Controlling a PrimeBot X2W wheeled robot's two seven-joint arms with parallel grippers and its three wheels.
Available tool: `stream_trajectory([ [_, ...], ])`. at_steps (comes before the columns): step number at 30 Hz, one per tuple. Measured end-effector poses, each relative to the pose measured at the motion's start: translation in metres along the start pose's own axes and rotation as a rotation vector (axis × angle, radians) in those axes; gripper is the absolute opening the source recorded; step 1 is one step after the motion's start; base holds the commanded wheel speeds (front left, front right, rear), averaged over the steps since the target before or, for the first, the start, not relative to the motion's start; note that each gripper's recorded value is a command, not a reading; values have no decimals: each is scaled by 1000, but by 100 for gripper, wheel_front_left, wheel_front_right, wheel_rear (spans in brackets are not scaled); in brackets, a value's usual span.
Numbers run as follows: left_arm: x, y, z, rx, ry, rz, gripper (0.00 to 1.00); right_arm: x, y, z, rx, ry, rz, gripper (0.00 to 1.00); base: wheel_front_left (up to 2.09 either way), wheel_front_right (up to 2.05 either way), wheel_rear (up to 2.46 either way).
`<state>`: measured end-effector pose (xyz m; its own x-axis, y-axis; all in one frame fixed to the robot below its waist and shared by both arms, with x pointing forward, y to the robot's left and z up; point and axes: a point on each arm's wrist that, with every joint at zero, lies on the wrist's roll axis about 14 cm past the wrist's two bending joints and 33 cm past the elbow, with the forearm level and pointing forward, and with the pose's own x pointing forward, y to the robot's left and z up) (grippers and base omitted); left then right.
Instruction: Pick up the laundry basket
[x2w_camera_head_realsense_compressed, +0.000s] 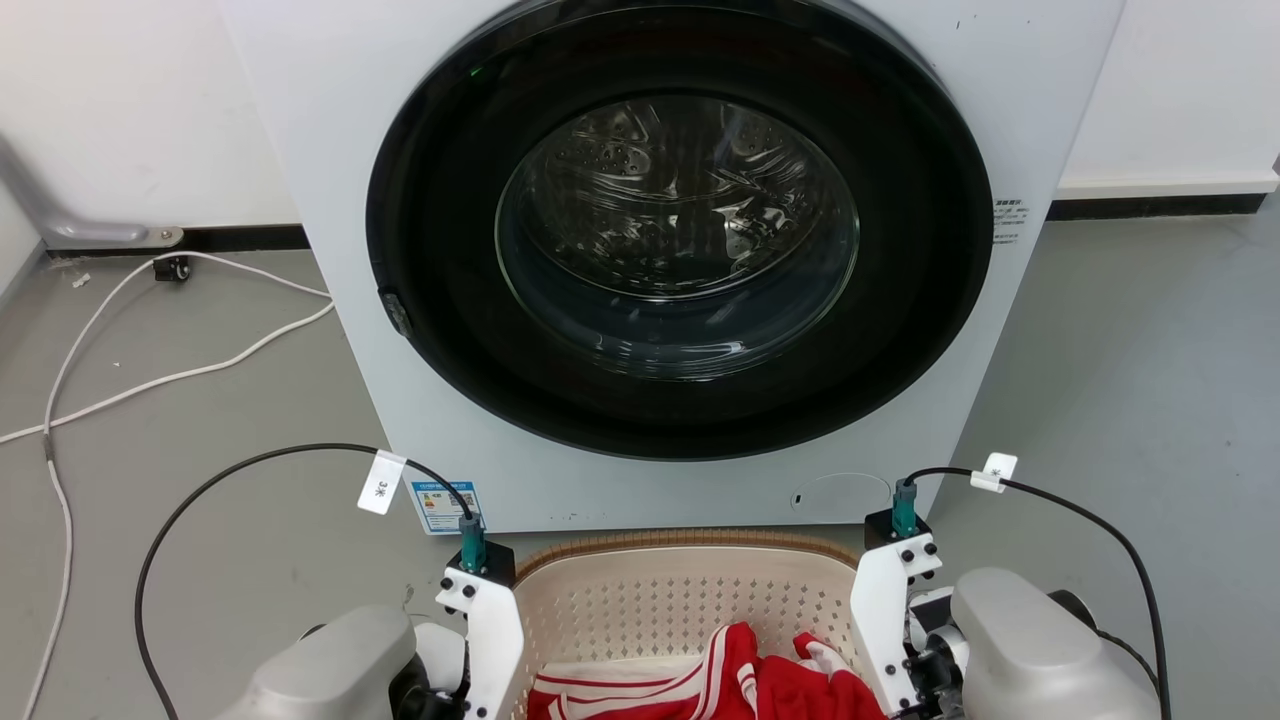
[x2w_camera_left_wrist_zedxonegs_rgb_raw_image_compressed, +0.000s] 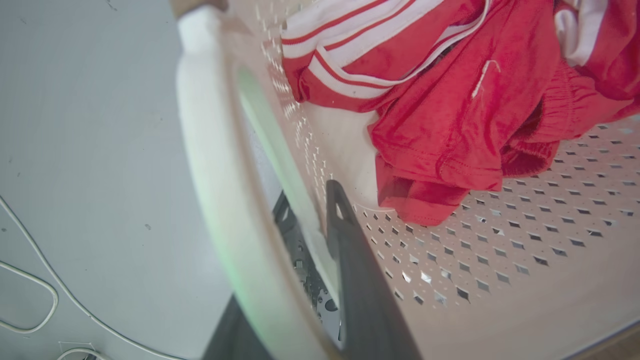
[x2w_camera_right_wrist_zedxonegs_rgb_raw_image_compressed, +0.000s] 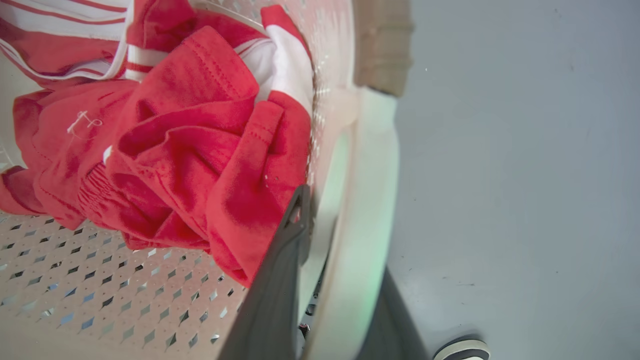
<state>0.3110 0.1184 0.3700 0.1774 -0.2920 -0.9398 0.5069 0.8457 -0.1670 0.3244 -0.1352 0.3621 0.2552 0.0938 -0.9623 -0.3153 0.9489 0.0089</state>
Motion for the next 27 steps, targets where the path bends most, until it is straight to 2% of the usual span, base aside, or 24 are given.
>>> stream_trajectory([
  [27,2,0,-1,-8,2,-3,0,3,1,-1,-6,12,6,0,0,0,0],
])
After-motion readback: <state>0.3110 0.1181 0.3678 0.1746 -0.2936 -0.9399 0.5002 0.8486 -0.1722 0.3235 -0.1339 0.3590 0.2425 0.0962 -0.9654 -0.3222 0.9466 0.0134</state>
